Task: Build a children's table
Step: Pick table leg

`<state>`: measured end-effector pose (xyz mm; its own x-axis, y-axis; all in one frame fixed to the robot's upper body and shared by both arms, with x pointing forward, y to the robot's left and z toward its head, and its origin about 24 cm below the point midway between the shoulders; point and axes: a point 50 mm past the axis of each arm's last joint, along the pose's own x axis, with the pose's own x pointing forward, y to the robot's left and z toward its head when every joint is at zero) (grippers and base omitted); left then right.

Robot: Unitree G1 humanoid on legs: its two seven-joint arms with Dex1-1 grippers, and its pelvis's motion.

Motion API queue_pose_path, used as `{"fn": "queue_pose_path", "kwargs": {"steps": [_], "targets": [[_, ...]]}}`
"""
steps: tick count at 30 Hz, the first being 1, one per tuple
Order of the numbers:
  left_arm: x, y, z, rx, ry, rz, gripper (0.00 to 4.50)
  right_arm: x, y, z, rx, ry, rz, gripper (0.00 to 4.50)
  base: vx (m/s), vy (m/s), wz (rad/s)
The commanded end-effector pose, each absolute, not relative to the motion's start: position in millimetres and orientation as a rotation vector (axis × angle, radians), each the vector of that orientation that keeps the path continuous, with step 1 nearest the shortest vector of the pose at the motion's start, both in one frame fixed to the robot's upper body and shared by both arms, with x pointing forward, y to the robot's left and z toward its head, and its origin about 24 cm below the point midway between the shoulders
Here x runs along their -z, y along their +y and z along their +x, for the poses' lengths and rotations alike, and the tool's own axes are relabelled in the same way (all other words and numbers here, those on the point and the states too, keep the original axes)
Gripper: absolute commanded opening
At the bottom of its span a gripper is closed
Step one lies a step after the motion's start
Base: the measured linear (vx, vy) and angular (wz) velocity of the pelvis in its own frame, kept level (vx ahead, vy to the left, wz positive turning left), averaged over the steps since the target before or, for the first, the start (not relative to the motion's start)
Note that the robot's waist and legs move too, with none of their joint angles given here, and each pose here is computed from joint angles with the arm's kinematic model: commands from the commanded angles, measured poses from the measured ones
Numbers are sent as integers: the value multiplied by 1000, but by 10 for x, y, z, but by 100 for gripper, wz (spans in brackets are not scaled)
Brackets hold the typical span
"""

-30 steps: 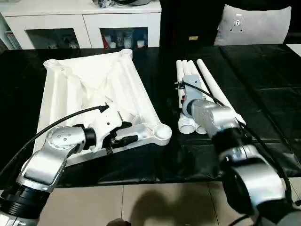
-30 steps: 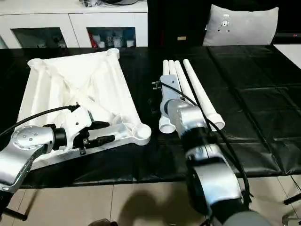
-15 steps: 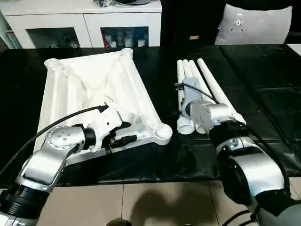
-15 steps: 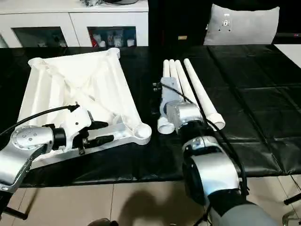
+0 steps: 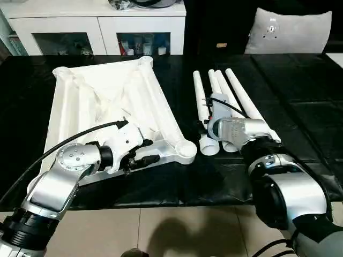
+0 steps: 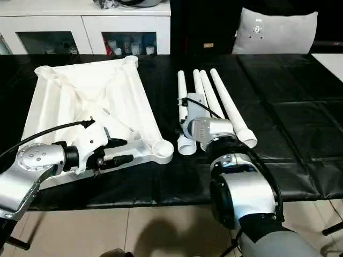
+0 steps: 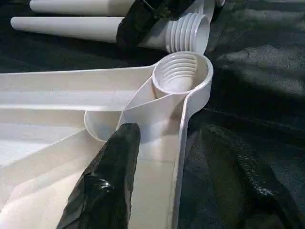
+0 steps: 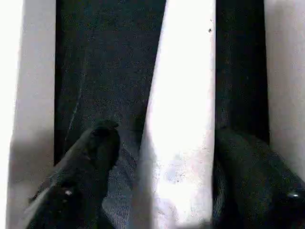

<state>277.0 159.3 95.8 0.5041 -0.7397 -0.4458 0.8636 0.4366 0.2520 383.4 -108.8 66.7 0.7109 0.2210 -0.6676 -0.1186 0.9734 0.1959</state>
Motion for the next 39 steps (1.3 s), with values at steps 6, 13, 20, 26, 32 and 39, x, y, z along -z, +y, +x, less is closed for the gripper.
{"fn": "queue_pose_path", "kwargs": {"steps": [6, 13, 20, 26, 32, 39], "targets": [[-993, 1551, 2774, 1011, 266, 504, 237, -462, -1086, 3715, -201, 874, 186, 260, 0, 0, 0], [-1003, 1529, 2781, 1010, 259, 495, 237, -473, -1092, 3730, -197, 852, 205, 198, 0, 0, 0], [-1018, 1525, 2802, 1011, 253, 493, 237, -509, -1114, 3759, -189, 813, 250, 186, 0, 0, 0], [-1047, 1530, 2828, 1003, 233, 485, 237, -683, -1165, 3854, -180, 697, 283, 186, 0, 0, 0], [-1159, 1478, 2876, 999, 162, 418, 237, -1077, -1278, 3937, -200, 497, 389, 185, 0, 0, 0], [-1400, 1426, 3088, 839, 9, 288, 237, -1548, -1312, 3812, -327, 59, 394, 185, 0, 0, 0]]}}
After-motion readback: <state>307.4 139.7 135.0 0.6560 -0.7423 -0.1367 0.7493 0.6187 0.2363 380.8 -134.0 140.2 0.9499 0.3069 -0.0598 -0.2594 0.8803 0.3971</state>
